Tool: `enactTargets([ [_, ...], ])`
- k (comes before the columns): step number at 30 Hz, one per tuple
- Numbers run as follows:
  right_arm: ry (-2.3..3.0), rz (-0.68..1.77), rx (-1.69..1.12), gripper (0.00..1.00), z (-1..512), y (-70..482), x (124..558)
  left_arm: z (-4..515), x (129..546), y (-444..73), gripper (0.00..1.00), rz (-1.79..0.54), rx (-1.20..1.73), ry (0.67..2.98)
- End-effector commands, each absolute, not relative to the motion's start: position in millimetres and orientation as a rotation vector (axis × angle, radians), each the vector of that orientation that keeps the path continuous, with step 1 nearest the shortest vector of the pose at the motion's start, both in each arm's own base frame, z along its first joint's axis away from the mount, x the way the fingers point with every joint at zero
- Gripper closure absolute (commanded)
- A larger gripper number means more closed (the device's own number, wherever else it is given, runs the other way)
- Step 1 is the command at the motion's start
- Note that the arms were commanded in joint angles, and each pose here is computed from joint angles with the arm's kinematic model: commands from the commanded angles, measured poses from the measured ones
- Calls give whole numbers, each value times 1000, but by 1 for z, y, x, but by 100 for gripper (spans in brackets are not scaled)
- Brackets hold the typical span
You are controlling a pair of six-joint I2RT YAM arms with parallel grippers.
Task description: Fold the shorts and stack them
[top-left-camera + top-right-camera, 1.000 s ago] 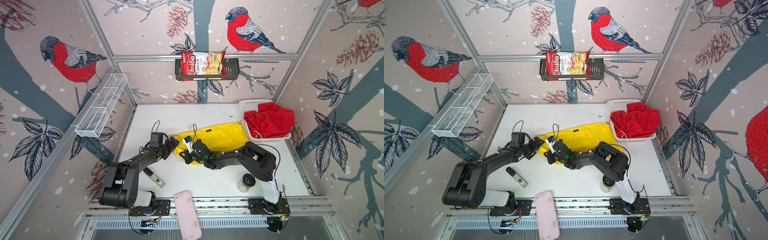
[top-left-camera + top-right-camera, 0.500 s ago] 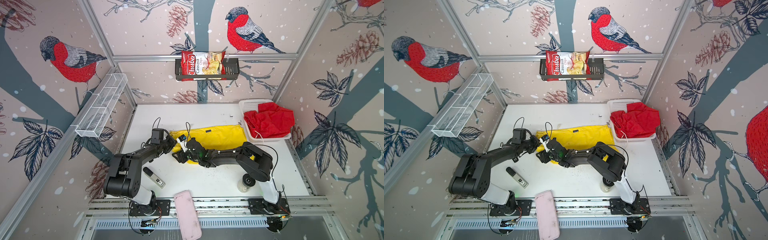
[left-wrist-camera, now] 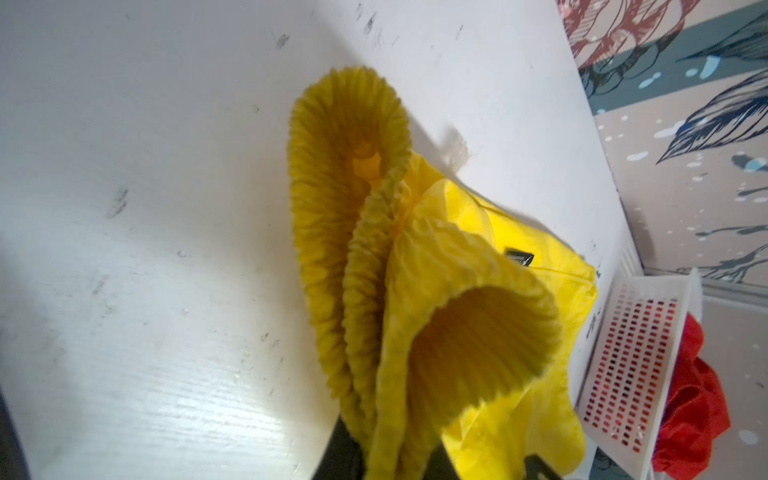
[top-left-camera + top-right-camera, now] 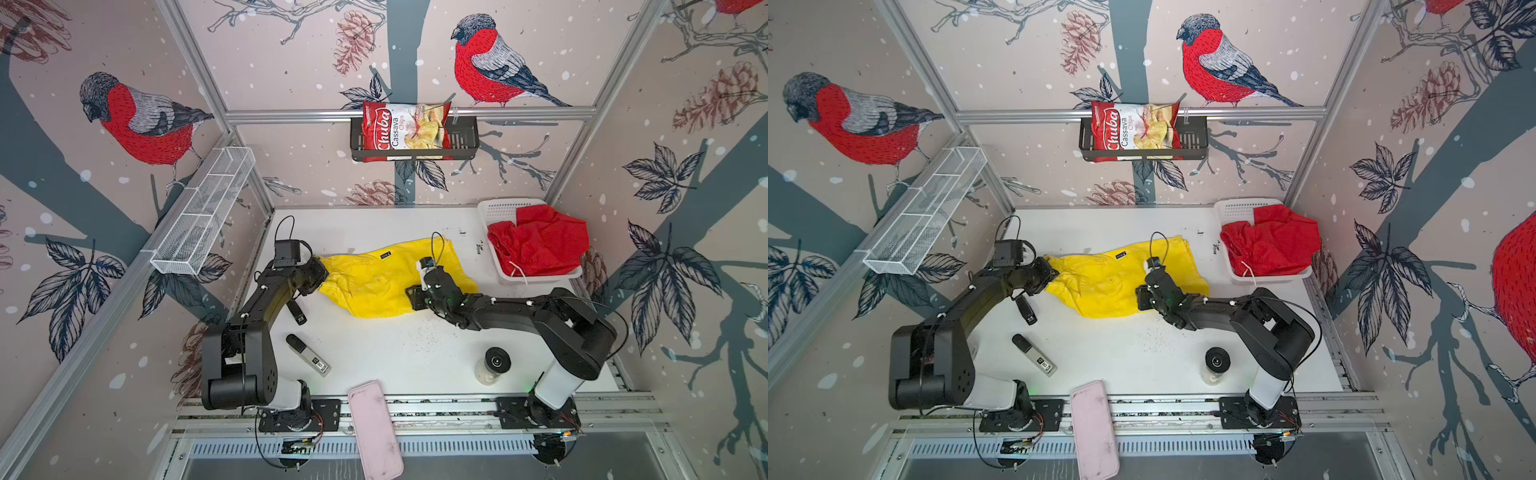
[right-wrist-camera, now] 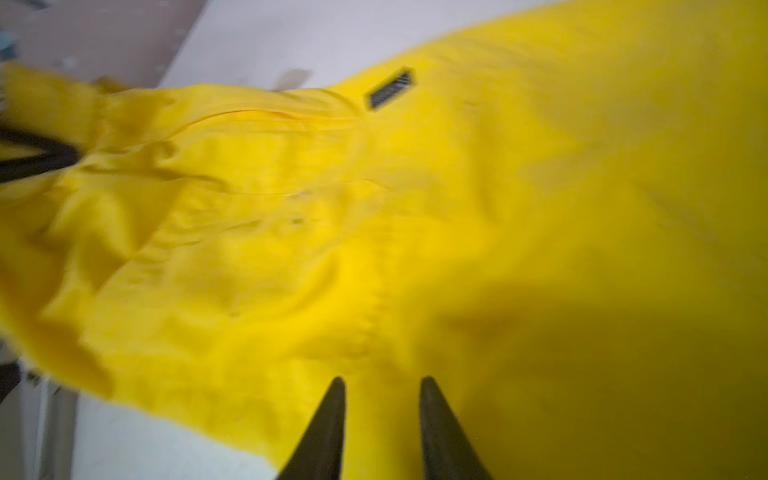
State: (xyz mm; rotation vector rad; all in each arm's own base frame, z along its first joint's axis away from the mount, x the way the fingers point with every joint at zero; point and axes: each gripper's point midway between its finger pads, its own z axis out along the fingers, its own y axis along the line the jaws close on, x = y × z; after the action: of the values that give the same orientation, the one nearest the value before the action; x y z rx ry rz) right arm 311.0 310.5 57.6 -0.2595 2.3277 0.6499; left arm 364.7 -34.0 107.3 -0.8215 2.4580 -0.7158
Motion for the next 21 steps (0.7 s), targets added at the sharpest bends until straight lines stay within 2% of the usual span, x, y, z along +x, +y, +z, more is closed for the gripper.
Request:
enactTargets([
  [1, 2355, 676, -83, 82, 50, 289, 320, 102, 353, -33, 100, -686, -778, 2527],
  [6, 2402, 590, 206, 92, 19, 238, 327, 103, 352, -27, 100, -661, -778, 2532],
  [10, 2417, 632, 274, 92, 4, 223, 314, 107, 352, -12, 100, -627, -799, 2510],
  [13, 2410, 647, 211, 92, 14, 233, 311, 115, 353, -4, 100, -594, -789, 2496],
  [16, 2336, 597, 95, 92, 48, 252, 316, 125, 353, -4, 100, -587, -765, 2476],
  [21, 2228, 585, -99, 92, 104, 317, 323, 133, 349, -4, 100, -583, -760, 2449],
])
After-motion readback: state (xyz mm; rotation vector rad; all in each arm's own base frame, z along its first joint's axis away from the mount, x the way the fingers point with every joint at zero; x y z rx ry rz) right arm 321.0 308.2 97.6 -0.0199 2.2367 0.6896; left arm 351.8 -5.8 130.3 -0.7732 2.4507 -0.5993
